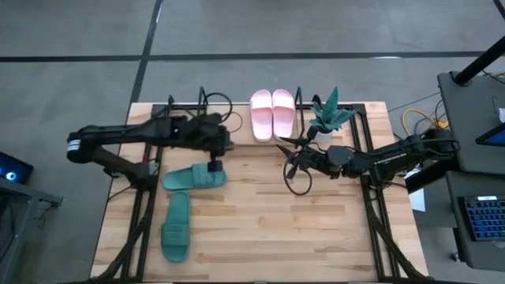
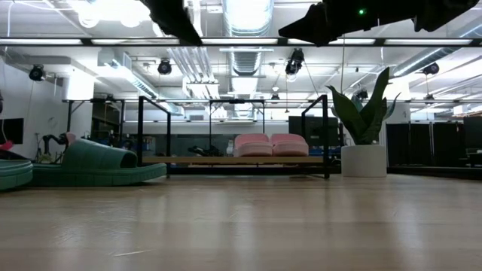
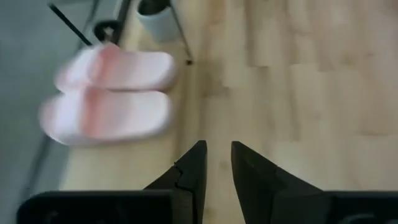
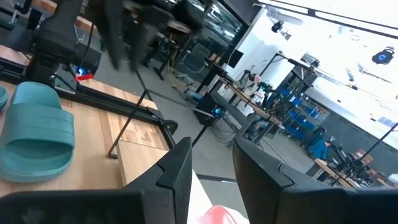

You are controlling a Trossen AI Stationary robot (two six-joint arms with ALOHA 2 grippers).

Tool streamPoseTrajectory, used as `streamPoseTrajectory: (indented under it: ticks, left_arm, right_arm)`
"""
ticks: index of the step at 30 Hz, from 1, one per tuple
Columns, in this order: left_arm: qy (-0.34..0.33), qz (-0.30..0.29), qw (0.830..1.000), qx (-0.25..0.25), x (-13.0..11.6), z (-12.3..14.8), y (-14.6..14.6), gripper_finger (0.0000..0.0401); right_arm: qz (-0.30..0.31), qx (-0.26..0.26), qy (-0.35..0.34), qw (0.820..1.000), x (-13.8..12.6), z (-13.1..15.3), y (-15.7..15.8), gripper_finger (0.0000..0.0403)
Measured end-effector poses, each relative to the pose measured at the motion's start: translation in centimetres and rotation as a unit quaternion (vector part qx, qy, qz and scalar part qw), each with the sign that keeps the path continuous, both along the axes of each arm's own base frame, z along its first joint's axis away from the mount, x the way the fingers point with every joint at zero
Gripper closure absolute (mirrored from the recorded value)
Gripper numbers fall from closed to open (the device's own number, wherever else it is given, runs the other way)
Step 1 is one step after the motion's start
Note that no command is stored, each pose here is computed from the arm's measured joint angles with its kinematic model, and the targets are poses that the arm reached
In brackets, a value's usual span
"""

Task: Pick and place slides into the shelf
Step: Put the top green slipper on the shelf

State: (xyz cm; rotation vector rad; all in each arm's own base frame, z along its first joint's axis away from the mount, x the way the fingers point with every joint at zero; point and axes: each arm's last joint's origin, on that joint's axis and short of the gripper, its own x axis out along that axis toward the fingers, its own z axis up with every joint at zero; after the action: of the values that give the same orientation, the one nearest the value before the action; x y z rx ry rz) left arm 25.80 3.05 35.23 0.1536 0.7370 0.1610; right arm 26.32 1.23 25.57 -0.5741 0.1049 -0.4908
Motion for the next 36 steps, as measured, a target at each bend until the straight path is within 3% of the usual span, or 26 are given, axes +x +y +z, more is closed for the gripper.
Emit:
streamPoseTrajectory:
  ticks: [5, 9, 17, 28, 36]
  left_arm:
    - [0.044, -0.013, 0.996, -0.082, -1.6, -0.7, -2.3, 0.0342]
    - [0.110, 0.012, 0.985, -0.132, -2.8, -1.7, -3.6, 0.0342]
    - [0.267, 0.083, 0.939, -0.202, -5.1, -3.9, -5.5, 0.0342]
    - [0.311, 0.063, 0.932, -0.178, -5.4, -7.0, -6.2, 0.0342]
    - [0.337, 0.033, 0.939, -0.054, -6.1, -8.9, -6.5, 0.0342]
  right_arm:
    - [0.000, -0.001, 0.000, 1.000, 0.0, 0.0, 0.0, 0.0296]
    - [0.000, -0.003, 0.001, 1.000, 0.0, 0.0, 0.0, 0.0296]
    - [0.001, -0.008, 0.004, 1.000, 0.0, 0.0, 0.0, 0.0296]
    - [0.001, -0.002, 0.001, 1.000, 0.0, 0.0, 0.0, 0.0296]
    - [0.001, 0.000, 0.002, 1.000, 0.0, 0.0, 0.0, 0.0296]
